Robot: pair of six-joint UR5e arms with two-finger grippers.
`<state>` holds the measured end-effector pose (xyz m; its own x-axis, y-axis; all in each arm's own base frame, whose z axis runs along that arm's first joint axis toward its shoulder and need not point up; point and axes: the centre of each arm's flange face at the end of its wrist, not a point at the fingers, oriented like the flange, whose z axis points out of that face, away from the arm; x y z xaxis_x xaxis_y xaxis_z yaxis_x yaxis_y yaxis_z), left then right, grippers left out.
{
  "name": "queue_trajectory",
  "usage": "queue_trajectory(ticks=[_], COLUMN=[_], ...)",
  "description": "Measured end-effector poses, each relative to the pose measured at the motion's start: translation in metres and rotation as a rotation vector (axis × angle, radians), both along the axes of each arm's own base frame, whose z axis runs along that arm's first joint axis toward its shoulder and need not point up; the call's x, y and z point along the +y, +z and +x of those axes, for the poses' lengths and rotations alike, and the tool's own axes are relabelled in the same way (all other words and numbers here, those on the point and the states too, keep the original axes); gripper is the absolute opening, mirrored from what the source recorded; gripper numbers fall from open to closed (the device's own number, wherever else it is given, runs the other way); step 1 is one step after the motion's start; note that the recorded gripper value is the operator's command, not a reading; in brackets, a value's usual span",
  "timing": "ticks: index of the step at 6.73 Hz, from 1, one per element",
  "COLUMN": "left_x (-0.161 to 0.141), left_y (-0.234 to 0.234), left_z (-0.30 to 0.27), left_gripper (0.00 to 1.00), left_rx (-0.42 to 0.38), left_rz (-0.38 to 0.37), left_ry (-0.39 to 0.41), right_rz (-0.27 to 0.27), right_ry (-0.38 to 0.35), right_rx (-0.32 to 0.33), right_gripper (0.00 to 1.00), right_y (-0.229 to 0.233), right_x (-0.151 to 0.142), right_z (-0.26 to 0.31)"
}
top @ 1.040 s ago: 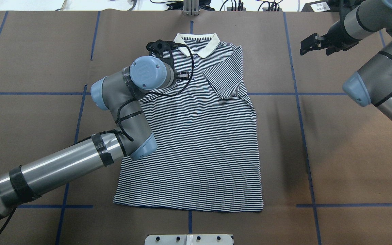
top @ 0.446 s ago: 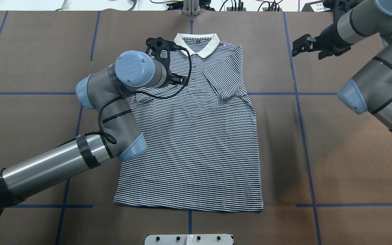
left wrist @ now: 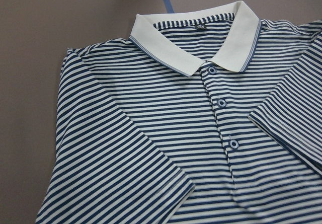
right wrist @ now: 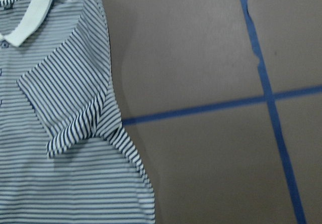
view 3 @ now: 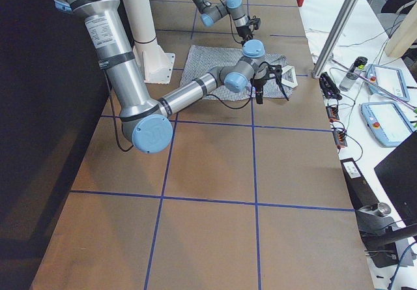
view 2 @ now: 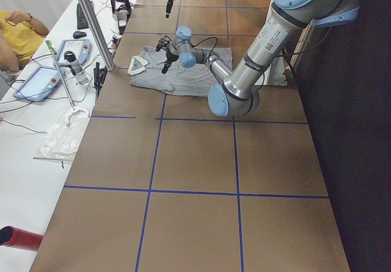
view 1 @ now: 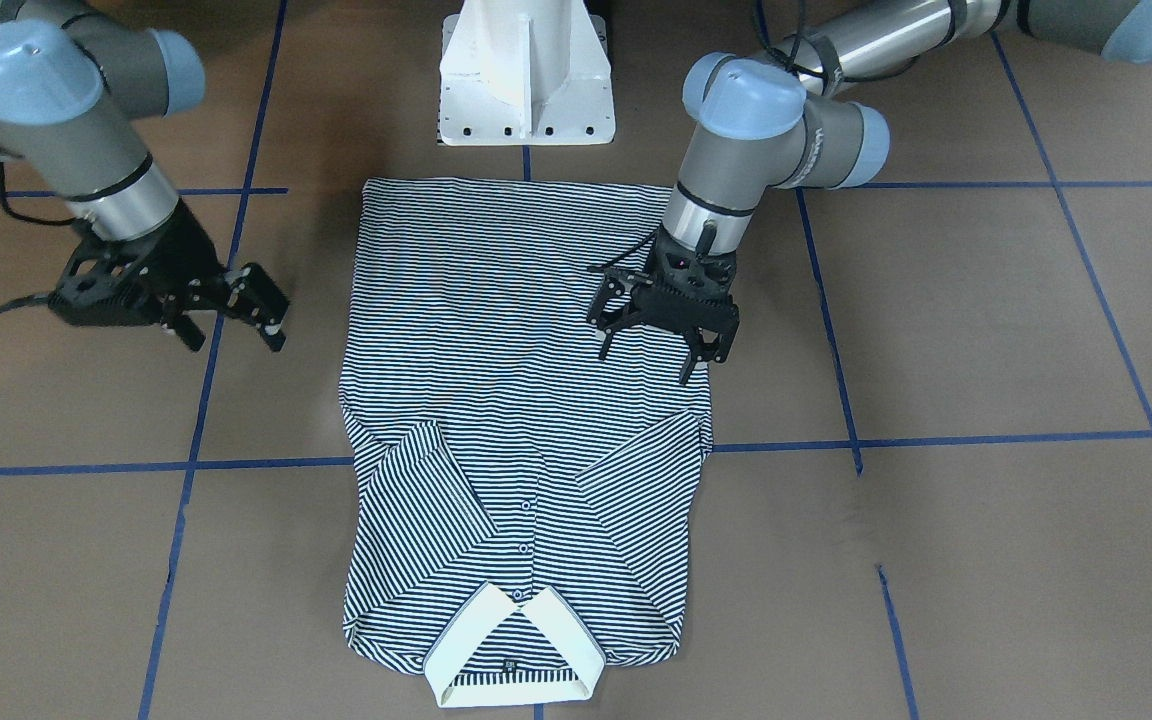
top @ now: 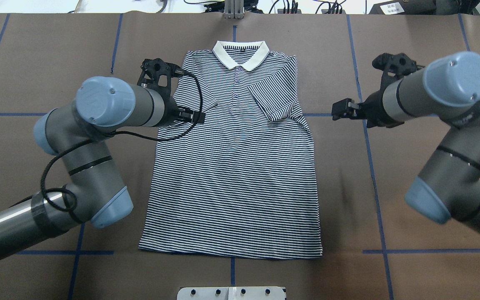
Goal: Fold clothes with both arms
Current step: 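Move both grippers down to the shirt hem corners nearest the robot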
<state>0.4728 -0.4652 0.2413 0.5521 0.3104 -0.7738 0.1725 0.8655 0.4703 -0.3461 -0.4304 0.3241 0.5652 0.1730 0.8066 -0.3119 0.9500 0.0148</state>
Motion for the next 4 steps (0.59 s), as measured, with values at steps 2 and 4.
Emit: queue_trajectory(ticks=[2, 4], left_x=[0.070, 0.135], left_y=[0.021, 0.050], left_z=[-0.005, -0.005], left_gripper=[1.00, 0.73], left_rx=[0.032, 0.051], left_rz=[-0.059, -0.191], left_ry=[0.057, 0.060], right_rz=[-0.063, -0.100], right_ry=[0.057, 0.077], right_rx=[-0.007, -0.027], right_gripper=[0.94, 0.95], right_y=[-0.032, -0.038], right_x=[0.116, 0.170], right_z=[-0.051, -0.077])
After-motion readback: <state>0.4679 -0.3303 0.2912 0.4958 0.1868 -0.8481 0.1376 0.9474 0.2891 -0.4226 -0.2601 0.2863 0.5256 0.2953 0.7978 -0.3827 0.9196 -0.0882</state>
